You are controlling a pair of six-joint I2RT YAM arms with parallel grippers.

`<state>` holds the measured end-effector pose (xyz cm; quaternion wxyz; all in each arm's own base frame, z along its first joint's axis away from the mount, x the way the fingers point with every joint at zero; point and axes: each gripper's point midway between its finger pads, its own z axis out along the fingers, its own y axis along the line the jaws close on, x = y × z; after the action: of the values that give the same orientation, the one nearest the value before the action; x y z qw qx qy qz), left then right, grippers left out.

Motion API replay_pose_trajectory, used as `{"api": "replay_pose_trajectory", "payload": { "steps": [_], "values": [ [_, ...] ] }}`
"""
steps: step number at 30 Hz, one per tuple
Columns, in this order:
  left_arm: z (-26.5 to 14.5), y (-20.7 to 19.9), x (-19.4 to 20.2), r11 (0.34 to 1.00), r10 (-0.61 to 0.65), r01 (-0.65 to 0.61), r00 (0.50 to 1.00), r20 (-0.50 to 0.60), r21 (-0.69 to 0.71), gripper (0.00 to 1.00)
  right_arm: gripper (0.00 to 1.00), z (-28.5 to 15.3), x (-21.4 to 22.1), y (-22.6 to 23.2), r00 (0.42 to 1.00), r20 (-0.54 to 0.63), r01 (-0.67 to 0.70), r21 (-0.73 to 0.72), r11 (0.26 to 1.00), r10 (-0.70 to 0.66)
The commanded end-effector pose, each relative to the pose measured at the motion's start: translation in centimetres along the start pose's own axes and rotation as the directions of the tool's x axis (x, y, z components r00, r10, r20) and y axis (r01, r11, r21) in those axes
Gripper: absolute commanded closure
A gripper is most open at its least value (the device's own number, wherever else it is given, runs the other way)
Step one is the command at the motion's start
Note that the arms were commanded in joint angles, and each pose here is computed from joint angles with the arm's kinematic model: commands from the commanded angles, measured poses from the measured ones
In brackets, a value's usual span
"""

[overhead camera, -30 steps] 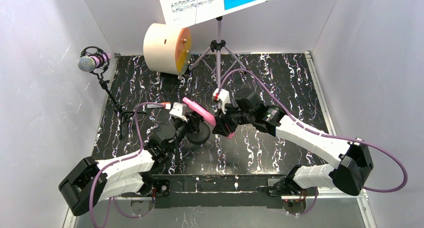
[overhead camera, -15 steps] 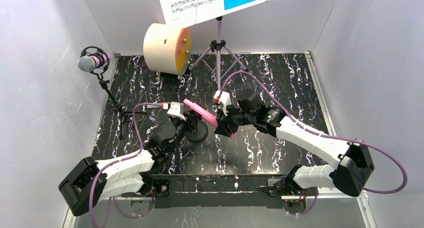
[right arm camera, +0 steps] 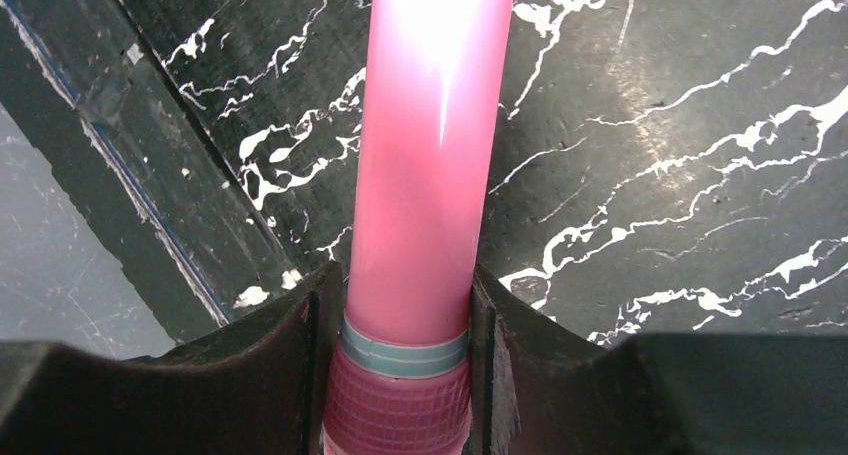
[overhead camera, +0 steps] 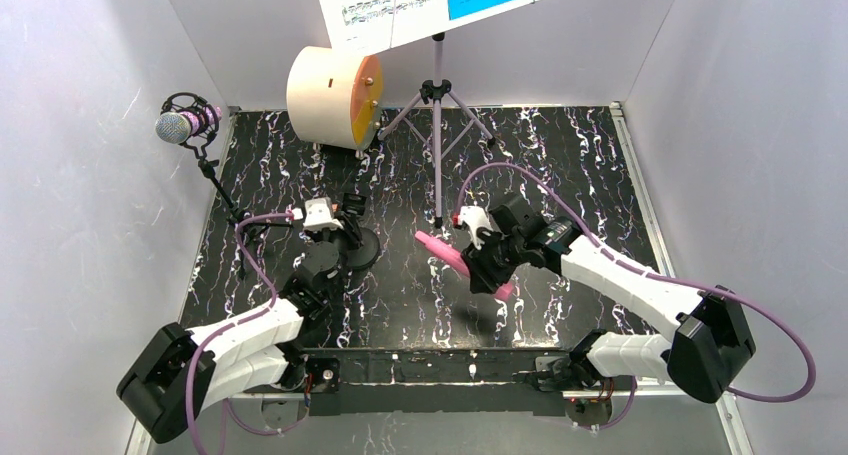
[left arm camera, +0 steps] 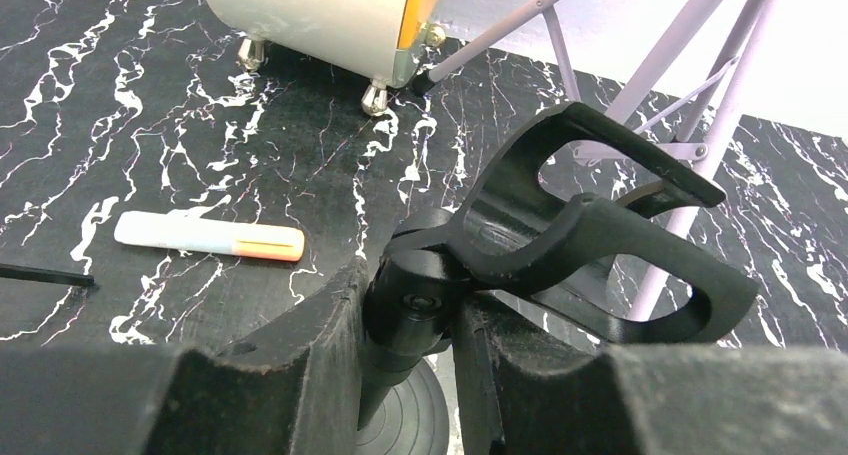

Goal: Pack up the instrument practice props
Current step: Place the microphone at the center of the board.

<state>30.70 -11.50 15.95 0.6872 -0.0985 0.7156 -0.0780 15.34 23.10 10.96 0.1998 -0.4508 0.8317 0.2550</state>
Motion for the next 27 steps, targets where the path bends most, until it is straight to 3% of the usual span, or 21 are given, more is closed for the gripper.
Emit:
{"api": "replay_pose_trajectory", "payload": {
  "steps": [1,6,12,15,17,21,27],
  "values": [
    [-0.7,2.1,2.8,0.994,0.098,-0.101,0.992,-0.075,-0.04,1.0,0.99,-1.2,-1.6,-1.5,0.993,0.077,-0.096,0.054,0.994,0.092],
    [-0.8,-0.7,2.9,0.988,0.113,-0.103,0.99,-0.079,0.115,1.0,0.99,-1.7,-2.2,-5.5,0.935,0.15,-0.342,0.132,0.931,0.322],
    [-1.3,-3.8,3.0,0.956,0.117,-0.088,0.989,-0.088,0.28,1.0,0.99,-3.4,-1.3,-11.5,0.728,0.311,-0.674,0.158,0.722,0.611],
    [-1.4,-4.6,3.0,0.947,0.11,-0.074,0.989,-0.097,0.313,1.0,0.99,-4.7,0.2,-14.6,0.56,0.427,-0.82,0.164,0.548,0.71],
    [-1.4,-4.8,2.9,0.944,0.106,-0.069,0.99,-0.097,0.322,1.0,0.99,-5.8,2.0,-16.8,0.402,0.514,-0.913,0.164,0.373,0.757],
    [-1.7,-5.5,2.8,0.932,0.104,-0.063,0.99,-0.097,0.356,1.0,0.99,-7.4,5.8,-19.4,0.166,0.649,-0.984,0.158,0.083,0.743],
    [-1.6,-6.1,3.0,0.925,0.109,-0.059,0.987,-0.116,0.375,0.87,0.99,-9.8,10.5,-21.2,-0.066,0.811,-0.969,0.088,-0.233,0.582]
  ]
}}
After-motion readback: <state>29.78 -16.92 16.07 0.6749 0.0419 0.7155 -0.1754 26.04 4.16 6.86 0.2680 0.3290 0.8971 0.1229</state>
